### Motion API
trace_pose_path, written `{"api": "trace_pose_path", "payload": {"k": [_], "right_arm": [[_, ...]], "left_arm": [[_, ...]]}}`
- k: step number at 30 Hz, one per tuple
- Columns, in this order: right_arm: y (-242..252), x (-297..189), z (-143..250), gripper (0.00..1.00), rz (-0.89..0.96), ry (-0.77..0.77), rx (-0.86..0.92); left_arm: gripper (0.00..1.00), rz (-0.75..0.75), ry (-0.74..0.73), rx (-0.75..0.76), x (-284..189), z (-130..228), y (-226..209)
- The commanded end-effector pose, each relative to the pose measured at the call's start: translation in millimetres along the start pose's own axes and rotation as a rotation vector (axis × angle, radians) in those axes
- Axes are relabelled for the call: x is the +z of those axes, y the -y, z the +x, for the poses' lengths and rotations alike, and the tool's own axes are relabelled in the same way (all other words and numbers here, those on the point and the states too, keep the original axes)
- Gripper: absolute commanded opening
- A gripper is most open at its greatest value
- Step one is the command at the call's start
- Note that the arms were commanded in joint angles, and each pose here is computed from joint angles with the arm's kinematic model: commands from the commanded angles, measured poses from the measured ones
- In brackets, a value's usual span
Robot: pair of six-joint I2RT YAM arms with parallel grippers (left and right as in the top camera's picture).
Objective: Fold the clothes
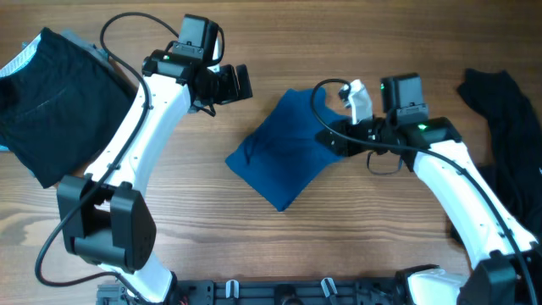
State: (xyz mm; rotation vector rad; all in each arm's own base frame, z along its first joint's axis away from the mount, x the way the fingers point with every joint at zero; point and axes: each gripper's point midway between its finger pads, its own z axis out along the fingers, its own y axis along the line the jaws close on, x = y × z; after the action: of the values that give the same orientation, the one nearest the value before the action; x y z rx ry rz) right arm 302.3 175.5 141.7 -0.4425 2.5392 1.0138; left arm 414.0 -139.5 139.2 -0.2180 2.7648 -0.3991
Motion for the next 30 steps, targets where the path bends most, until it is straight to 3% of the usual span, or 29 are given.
{"api": "trace_pose_path", "payload": {"k": [1, 8, 10, 13, 16, 24, 27, 30], "right_arm": [[-40, 22, 35, 0.35, -0.277, -0.131, 0.044], [-44, 84, 104, 0.35, -0.332, -0.419, 0.134], [-22, 95, 124, 0.33, -0.225, -0.497, 0.2], [49, 96, 144, 0.31, 0.164, -0.549, 0.32], [91, 88, 131, 0.31, 0.352, -0.477, 0.31], [125, 48, 90, 0.3, 0.437, -0.377, 0.4], [90, 28, 65, 0.31, 0.332, -0.351, 0.335], [25, 26, 40, 0.31, 0.031, -0.27, 0.183]], "left_arm": [[1.0, -0.021, -0.002, -0.025, 20, -6, -9], [1.0, -0.085, -0.133, -0.046, 52, 21, -27], [1.0, -0.098, -0.159, -0.05, 53, 27, -30], [1.0, -0.104, -0.171, -0.052, 52, 30, -31], [1.0, -0.102, -0.174, -0.052, 52, 31, -31], [1.0, -0.11, -0.201, -0.056, 51, 37, -33], [1.0, -0.109, -0.199, -0.056, 51, 36, -33], [1.0, -0.107, -0.194, -0.056, 51, 35, -32]]}}
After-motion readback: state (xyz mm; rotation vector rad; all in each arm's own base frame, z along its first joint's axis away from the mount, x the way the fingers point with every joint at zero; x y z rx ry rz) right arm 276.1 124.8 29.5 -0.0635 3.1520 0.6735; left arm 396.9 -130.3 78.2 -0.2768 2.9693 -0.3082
